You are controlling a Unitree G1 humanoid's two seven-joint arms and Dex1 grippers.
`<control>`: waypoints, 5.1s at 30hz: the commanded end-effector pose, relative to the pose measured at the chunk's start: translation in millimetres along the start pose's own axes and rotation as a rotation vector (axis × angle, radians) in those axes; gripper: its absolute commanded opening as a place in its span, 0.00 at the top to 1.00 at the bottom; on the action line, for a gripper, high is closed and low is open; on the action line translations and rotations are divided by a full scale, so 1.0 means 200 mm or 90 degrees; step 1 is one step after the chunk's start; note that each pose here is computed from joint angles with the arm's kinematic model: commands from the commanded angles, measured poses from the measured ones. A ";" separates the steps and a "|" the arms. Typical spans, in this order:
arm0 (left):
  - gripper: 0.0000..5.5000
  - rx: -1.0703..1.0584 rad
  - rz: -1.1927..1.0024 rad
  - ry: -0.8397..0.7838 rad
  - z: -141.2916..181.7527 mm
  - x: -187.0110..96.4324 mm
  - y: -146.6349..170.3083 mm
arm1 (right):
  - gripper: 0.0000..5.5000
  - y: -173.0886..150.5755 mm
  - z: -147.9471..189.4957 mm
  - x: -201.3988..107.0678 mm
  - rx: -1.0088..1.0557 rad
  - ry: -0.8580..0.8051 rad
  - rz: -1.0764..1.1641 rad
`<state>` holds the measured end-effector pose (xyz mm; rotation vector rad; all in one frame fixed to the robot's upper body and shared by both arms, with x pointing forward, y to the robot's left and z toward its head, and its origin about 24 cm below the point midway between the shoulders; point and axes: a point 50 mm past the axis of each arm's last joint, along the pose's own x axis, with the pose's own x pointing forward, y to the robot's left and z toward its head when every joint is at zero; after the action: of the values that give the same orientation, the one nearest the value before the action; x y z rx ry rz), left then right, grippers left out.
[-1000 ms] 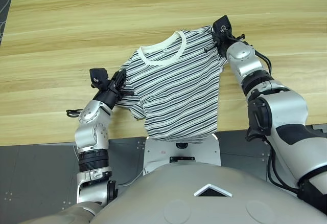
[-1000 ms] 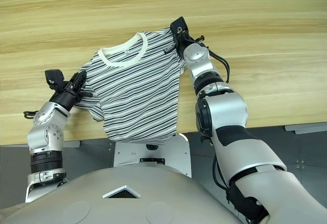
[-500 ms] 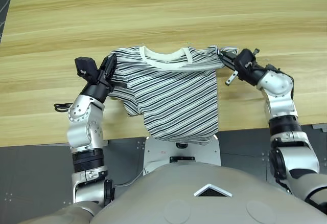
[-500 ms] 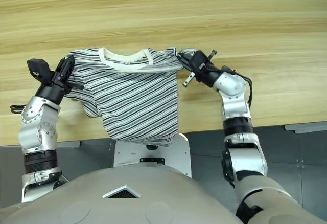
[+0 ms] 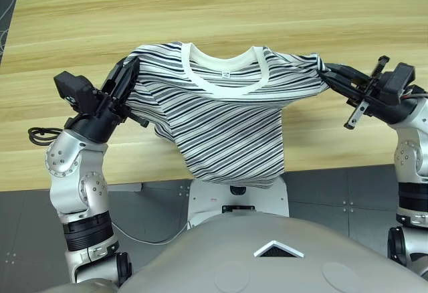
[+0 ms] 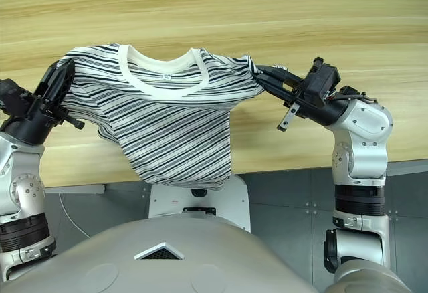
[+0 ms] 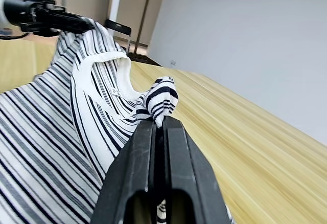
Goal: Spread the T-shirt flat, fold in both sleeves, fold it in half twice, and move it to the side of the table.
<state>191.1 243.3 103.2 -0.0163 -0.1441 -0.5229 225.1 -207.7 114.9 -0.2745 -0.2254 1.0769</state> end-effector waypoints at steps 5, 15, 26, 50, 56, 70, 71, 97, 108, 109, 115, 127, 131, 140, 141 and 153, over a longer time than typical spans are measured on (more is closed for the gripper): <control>0.98 0.062 0.043 0.148 -0.14 0.19 0.16 | 0.98 -0.24 -0.11 0.18 0.004 0.145 -0.131; 0.98 0.931 0.155 -0.810 1.27 0.42 -0.11 | 0.98 -0.38 0.96 0.45 -0.707 -0.546 -0.407; 0.98 0.369 -0.435 0.399 -0.45 -0.09 -0.11 | 0.98 0.39 -0.24 0.11 -0.099 0.140 0.295; 0.98 0.590 0.175 -0.521 1.28 0.46 0.13 | 0.98 -0.53 0.96 0.25 -0.541 -0.344 -0.417; 0.98 0.608 0.257 -0.554 1.33 0.44 0.15 | 0.98 -0.49 1.10 0.19 -0.584 -0.439 -0.467; 0.98 0.455 -0.137 -0.265 1.03 0.50 0.04 | 0.98 -0.45 0.99 0.18 -0.472 -0.332 -0.201; 0.98 0.432 -0.146 -0.223 0.98 0.56 0.06 | 0.98 -0.49 0.90 0.23 -0.437 -0.263 -0.182; 0.98 0.333 -0.510 0.370 -0.52 0.13 -0.19 | 0.98 0.22 -0.18 0.23 -0.116 0.101 0.263; 0.98 0.336 -0.431 0.331 -0.41 0.10 -0.08 | 0.98 0.15 -0.30 0.15 -0.188 0.197 0.211; 0.98 0.337 -0.427 0.320 -0.39 0.09 -0.08 | 0.98 0.15 -0.30 0.13 -0.188 0.205 0.220; 0.98 0.310 -0.411 0.255 -0.29 0.09 -0.07 | 0.98 0.11 -0.29 0.10 -0.163 0.201 0.241; 0.66 0.298 -0.385 0.230 -0.21 0.08 0.05 | 0.63 0.01 -0.27 0.01 0.032 0.219 0.304; 0.66 0.346 -0.369 0.211 -0.11 0.09 0.10 | 0.59 -0.05 -0.24 -0.03 0.038 0.249 0.319; 0.66 0.454 -0.246 0.064 0.28 0.05 0.26 | 0.59 -0.30 -0.06 0.00 -0.071 0.213 0.197; 0.66 0.438 -0.258 0.007 0.33 0.05 0.22 | 0.59 -0.31 -0.04 0.03 -0.082 0.196 0.185; 0.66 0.526 -0.369 0.244 -0.18 0.51 0.17 | 0.59 -0.24 -0.29 0.44 -0.190 0.220 0.102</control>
<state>293.0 220.2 94.3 0.8993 -0.0323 -0.9768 317.8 -167.0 83.7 -0.7204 -0.0500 1.1255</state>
